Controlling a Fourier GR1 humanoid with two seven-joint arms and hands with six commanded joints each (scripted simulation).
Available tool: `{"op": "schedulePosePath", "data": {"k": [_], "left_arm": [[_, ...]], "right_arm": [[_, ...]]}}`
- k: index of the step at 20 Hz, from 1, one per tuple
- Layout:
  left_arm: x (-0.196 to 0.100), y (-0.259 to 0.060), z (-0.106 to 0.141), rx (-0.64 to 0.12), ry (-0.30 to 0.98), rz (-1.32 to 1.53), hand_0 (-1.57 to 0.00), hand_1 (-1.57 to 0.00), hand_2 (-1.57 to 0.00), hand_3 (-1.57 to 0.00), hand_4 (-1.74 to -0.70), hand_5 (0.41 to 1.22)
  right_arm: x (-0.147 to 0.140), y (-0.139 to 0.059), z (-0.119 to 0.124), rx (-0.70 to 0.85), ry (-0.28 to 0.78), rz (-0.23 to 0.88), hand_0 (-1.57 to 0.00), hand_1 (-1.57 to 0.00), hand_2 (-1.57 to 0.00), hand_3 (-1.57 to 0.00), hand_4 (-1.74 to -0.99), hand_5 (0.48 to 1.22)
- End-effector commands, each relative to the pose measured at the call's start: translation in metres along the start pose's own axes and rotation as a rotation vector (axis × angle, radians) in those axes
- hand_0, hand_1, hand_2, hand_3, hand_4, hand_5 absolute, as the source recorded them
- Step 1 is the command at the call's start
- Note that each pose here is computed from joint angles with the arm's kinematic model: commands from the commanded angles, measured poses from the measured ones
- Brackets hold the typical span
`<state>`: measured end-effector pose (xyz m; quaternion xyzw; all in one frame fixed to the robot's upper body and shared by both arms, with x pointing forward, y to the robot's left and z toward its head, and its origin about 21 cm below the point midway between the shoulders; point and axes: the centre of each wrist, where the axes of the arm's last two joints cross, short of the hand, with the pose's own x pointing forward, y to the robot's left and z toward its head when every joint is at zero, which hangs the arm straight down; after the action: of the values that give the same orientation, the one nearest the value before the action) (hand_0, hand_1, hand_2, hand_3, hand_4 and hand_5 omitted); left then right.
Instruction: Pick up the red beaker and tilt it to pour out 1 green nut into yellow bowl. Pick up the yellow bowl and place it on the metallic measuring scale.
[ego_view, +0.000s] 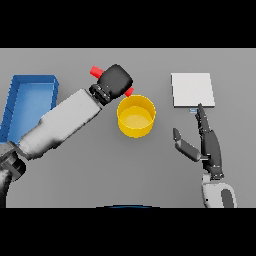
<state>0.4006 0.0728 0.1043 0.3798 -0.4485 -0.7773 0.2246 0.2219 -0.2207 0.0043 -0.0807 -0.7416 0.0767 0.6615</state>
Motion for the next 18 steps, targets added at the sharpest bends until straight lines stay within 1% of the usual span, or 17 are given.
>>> {"op": "schedulePosePath", "data": {"k": [1, 2, 4, 5, 6, 8, 9, 10, 11, 12, 14, 15, 16, 17, 18], "left_arm": [[0.0, 0.001, 0.0, -0.027, -0.008, -0.05, -1.57, -1.57, -1.57, -1.49, -1.73, 1.219], [0.005, 0.0, -0.001, -0.041, -0.027, -0.107, -1.57, -1.57, -1.57, -1.51, -1.73, 1.22], [0.007, 0.006, -0.005, -0.061, -0.028, -0.189, -1.57, -1.57, -1.57, -1.53, -1.74, 1.22], [0.011, 0.005, -0.006, -0.078, -0.038, -0.227, -1.57, -1.57, -1.57, -1.54, -1.74, 1.22], [0.013, 0.005, -0.007, -0.076, -0.045, -0.267, -1.57, -1.57, -1.57, -1.55, -1.74, 1.22], [0.015, 0.009, -0.009, -0.082, -0.048, -0.336, -1.57, -1.57, -1.57, -1.55, -1.74, 1.221], [0.013, 0.012, -0.011, -0.078, -0.057, -0.361, -1.57, -1.57, -1.57, -1.56, -1.74, 1.221], [0.012, 0.016, -0.013, -0.073, -0.054, -0.389, -1.57, -1.57, -1.57, -1.56, -1.74, 1.221], [0.014, 0.019, -0.014, -0.078, -0.058, -0.424, -1.57, -1.57, -1.57, -1.56, -1.74, 1.221], [0.015, 0.019, -0.015, -0.099, -0.062, -0.454, -1.57, -1.57, -1.57, -1.56, -1.74, 1.221], [0.019, 0.028, -0.02, -0.122, -0.066, -0.516, -1.57, -1.57, -1.57, -1.57, -1.74, 1.221], [0.019, 0.026, -0.021, -0.128, -0.072, -0.545, -1.57, -1.57, -1.57, -1.57, -1.73, 1.221], [0.02, 0.026, -0.021, -0.141, -0.088, -0.577, -1.57, -1.57, -1.57, -1.57, -1.74, 1.221], [0.019, 0.026, -0.022, -0.143, -0.092, -0.606, -1.57, -1.57, -1.57, -1.57, -1.73, 1.221], [0.023, 0.029, -0.023, -0.13, -0.106, -0.64, -1.57, -1.57, -1.57, -1.57, -1.73, 1.221]], "right_arm": [[0.002, -0.001, 0.003, 0.0, -0.008, -0.002, 0.0, 0.0, 0.0, 0.0, -1.29, 0.644], [0.002, 0.002, 0.001, 0.0, -0.006, -0.003, 0.0, 0.0, 0.0, 0.0, -1.291, 0.64], [0.001, 0.006, 0.0, 0.002, 0.005, -0.002, 0.0, 0.0, 0.0, 0.0, -1.293, 0.631], [0.002, 0.005, 0.0, -0.002, -0.002, 0.003, 0.0, 0.0, 0.0, 0.0, -1.291, 0.631], [0.002, 0.002, 0.002, -0.009, -0.022, 0.015, 0.0, 0.0, 0.0, 0.0, -1.288, 0.627], [-0.002, 0.003, 0.002, -0.008, 0.015, 0.022, 0.0, 0.0, 0.0, 0.0, -1.278, 0.609], [0.001, 0.007, 0.0, -0.009, 0.004, 0.032, 0.0, 0.0, 0.0, 0.0, -1.276, 0.6], [-0.001, 0.003, -0.002, -0.019, 0.017, 0.041, 0.0, 0.0, 0.0, 0.0, -1.276, 0.593], [-0.001, 0.004, 0.001, -0.014, 0.006, 0.044, 0.0, 0.0, 0.0, 0.0, -1.27, 0.588], [-0.004, 0.004, 0.003, -0.015, 0.018, 0.048, 0.0, 0.0, 0.0, 0.0, -1.26, 0.586], [-0.001, 0.005, 0.002, -0.019, 0.007, 0.065, 0.0, 0.0, 0.0, 0.0, -1.236, 0.582], [-0.004, 0.008, 0.0, -0.014, 0.022, 0.059, 0.0, 0.0, 0.0, 0.0, -1.225, 0.583], [-0.002, 0.006, 0.002, -0.019, 0.012, 0.062, 0.0, 0.0, 0.0, 0.0, -1.216, 0.585], [-0.002, 0.004, 0.003, -0.022, 0.003, 0.063, 0.0, 0.0, 0.0, 0.0, -1.214, 0.589], [-0.001, 0.004, 0.002, -0.023, 0.0, 0.071, 0.0, 0.0, 0.0, 0.0, -1.204, 0.591]]}}
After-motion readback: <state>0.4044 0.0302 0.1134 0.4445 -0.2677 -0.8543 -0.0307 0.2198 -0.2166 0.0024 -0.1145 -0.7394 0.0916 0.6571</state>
